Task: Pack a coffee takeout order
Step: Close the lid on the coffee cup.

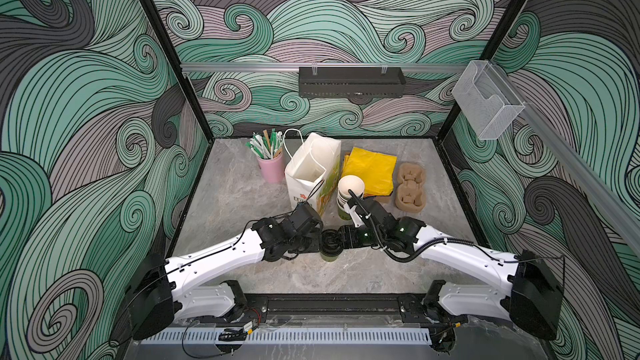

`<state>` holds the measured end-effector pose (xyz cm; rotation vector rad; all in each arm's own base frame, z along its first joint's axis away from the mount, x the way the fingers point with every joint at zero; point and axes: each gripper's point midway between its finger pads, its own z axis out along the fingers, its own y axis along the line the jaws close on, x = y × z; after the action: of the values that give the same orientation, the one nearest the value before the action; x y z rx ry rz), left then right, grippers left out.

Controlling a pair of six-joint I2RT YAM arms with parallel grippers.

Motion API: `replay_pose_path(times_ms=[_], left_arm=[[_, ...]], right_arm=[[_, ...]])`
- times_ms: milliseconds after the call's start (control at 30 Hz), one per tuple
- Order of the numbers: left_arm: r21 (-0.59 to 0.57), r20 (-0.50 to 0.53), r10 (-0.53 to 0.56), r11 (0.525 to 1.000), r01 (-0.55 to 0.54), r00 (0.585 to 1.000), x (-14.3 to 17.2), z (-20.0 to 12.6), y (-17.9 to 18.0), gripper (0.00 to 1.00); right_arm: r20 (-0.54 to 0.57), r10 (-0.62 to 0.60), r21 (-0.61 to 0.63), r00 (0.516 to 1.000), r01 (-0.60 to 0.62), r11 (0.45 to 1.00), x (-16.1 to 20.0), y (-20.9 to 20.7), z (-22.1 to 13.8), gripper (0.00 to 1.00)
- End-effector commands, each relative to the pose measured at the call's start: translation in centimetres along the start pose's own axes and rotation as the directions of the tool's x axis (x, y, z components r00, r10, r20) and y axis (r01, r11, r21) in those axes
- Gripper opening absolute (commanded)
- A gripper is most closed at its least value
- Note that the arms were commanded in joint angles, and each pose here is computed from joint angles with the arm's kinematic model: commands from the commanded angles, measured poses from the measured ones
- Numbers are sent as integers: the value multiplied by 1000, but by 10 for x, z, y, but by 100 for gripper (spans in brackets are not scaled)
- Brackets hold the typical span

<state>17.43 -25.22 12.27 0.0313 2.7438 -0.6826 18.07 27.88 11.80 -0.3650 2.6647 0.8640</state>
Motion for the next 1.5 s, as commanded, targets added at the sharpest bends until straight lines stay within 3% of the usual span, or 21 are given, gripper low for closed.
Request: replay_pose_path(times_ms=[0,300,667,833,1167,1467], left_arm=[[26,10,8,1000,-8,1000,-6,-4,-8,52],[41,20,18,999,-19,1000,-9,-7,-12,52],[51,81,19,998,-23,997,-17,-20,-11,49],[60,79,20,998,-25,997,-18,-19,-14,47],[61,54,28,998,-31,998,-15,-11,-16,41],[39,17,30,999,-31,999,-9,-4,-12,37]], right_arm=[[-35,-2,60,999,4,998,10,-9,-9,69],[38,-1,23,999,0,1000,0,1,-31,70],[33,28,-34,999,-26,999,9,5,-34,37],[11,27,-79,1000,-26,997,9,14,-27,28],[-18,25,-92,1000,-27,995,11,16,-17,25],[-61,37,-18,997,-38,999,21,-2,-5,20]])
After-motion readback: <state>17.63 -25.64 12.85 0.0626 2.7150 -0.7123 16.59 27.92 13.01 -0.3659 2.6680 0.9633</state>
